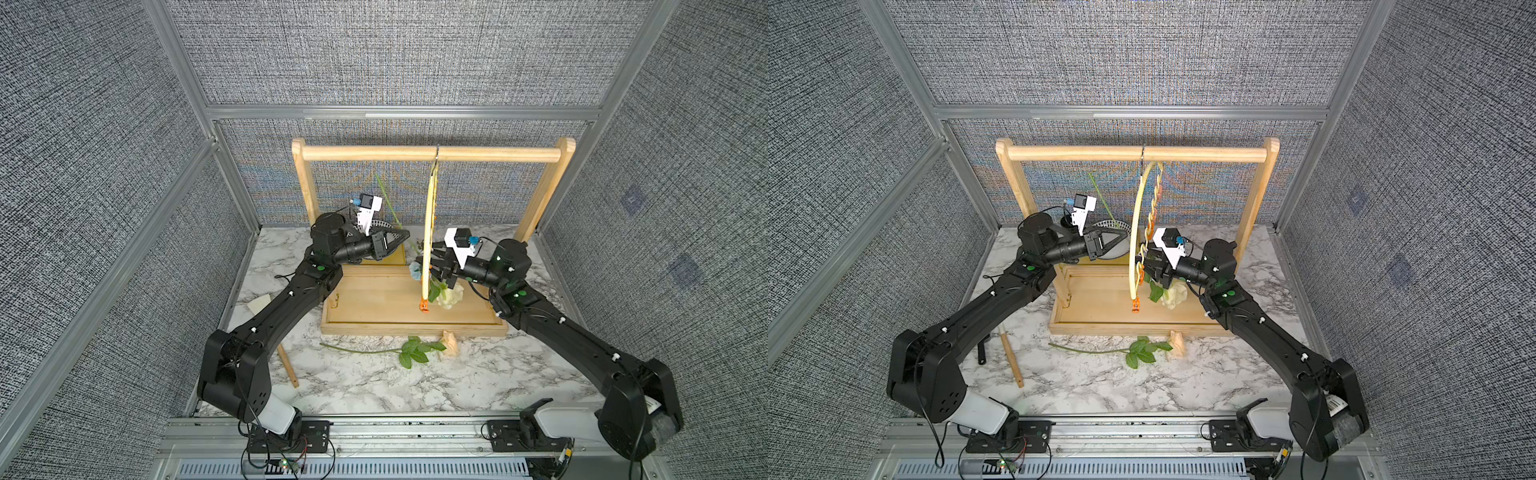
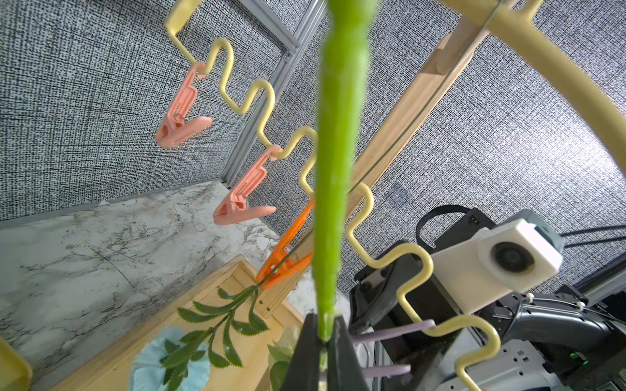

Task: Dry the flowers on a clothes hanger
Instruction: Clamp the flower onto the hanger.

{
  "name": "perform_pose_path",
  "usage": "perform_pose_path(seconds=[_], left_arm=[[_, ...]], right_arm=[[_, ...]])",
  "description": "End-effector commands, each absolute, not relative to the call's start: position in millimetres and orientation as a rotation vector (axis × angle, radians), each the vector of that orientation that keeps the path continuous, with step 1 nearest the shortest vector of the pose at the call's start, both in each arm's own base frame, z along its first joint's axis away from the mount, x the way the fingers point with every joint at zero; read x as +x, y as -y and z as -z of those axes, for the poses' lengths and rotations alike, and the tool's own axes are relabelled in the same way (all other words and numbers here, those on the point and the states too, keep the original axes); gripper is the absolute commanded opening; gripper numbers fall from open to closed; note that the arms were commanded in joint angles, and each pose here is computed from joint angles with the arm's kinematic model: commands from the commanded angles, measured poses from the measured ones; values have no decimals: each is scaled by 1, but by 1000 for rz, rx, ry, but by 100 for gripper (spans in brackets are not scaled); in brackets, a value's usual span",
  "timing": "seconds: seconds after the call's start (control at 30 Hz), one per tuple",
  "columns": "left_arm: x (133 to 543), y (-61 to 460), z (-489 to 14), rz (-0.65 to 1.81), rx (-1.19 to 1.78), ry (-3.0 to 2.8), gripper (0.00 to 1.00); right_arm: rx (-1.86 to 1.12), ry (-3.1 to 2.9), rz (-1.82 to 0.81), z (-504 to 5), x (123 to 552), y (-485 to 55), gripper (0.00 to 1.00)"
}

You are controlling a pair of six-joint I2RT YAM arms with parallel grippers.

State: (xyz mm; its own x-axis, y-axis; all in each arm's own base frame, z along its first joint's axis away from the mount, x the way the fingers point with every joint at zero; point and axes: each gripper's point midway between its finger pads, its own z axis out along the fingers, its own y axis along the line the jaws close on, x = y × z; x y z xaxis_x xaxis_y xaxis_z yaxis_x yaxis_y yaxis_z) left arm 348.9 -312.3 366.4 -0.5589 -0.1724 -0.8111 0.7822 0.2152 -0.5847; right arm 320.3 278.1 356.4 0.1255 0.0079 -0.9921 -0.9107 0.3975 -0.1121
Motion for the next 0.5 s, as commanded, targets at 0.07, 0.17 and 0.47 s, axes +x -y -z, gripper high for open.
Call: perform_pose_path(seconds=[0.07,0.17,0.47], left_arm=[[346,311,-380,1466,591,-1616,2],[347,311,-379,1464,581,-1618,2],[348,309,-378,1456,563,-1621,2]], right_arm=[[-892,-1246,-829,-364,323,-277,41],[-887,-1252,-825,-363,324,-277,37],[-885,-1258,-809,-360,320,-273,43]])
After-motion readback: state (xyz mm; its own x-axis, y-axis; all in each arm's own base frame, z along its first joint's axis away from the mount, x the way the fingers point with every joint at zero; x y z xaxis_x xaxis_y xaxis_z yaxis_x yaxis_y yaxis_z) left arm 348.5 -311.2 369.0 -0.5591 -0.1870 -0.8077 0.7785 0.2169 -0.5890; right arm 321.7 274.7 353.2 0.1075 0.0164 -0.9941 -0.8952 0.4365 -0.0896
